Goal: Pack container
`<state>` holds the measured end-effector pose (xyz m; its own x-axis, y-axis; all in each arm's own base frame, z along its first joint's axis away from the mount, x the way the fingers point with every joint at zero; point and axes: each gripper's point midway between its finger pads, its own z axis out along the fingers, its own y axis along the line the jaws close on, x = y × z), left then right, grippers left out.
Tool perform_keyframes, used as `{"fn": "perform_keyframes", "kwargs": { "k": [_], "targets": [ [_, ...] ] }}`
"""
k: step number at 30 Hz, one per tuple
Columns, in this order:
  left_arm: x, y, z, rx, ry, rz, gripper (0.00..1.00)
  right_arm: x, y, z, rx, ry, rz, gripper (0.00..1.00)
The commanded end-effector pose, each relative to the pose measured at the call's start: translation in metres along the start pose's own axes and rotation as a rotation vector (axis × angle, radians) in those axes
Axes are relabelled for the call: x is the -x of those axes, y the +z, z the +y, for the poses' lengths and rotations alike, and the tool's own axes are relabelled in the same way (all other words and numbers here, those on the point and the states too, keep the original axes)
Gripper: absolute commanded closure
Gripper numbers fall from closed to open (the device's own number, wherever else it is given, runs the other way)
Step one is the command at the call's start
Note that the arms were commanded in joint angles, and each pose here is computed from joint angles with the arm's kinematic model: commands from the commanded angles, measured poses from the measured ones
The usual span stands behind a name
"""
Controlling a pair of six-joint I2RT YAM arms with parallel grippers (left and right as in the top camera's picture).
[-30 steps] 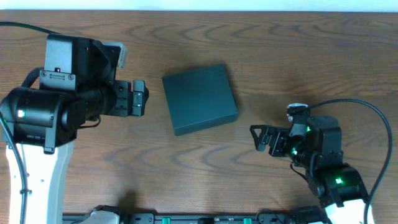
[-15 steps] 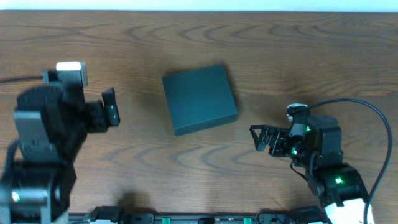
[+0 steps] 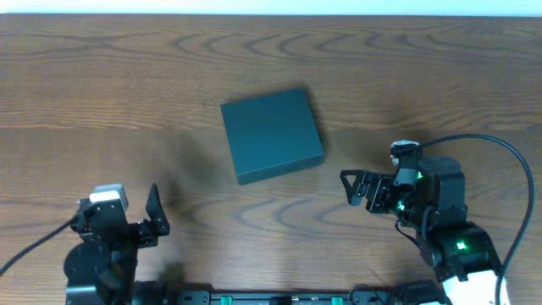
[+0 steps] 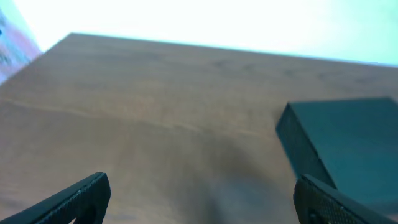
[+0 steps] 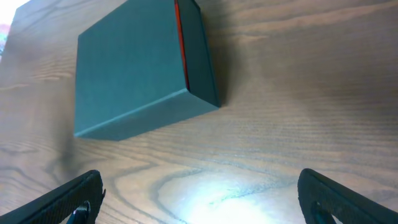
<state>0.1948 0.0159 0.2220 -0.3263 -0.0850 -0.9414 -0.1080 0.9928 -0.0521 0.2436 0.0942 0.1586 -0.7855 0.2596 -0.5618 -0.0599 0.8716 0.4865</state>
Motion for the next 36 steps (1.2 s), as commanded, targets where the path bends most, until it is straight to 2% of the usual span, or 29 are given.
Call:
{"fn": "perform_keyframes", "kwargs": {
  "k": [1,10,21,36],
  "targets": [
    [-0.017,0.007,0.003,0.008,-0.036,-0.020,0.05,0.004,-0.002,0.001,0.003,-0.008,-0.010,0.01],
    [-0.054,0.034,0.002,-0.006,-0.051,-0.017,0.05,0.004,-0.002,0.001,0.003,-0.008,-0.010,0.01],
    [-0.082,0.064,0.002,-0.009,-0.089,-0.035,0.05,0.004,-0.002,0.001,0.003,-0.008,-0.010,0.01],
    [-0.080,0.066,0.003,-0.007,-0.089,-0.047,0.05,0.004,-0.002,0.001,0.003,-0.008,-0.010,0.01]
  ]
}}
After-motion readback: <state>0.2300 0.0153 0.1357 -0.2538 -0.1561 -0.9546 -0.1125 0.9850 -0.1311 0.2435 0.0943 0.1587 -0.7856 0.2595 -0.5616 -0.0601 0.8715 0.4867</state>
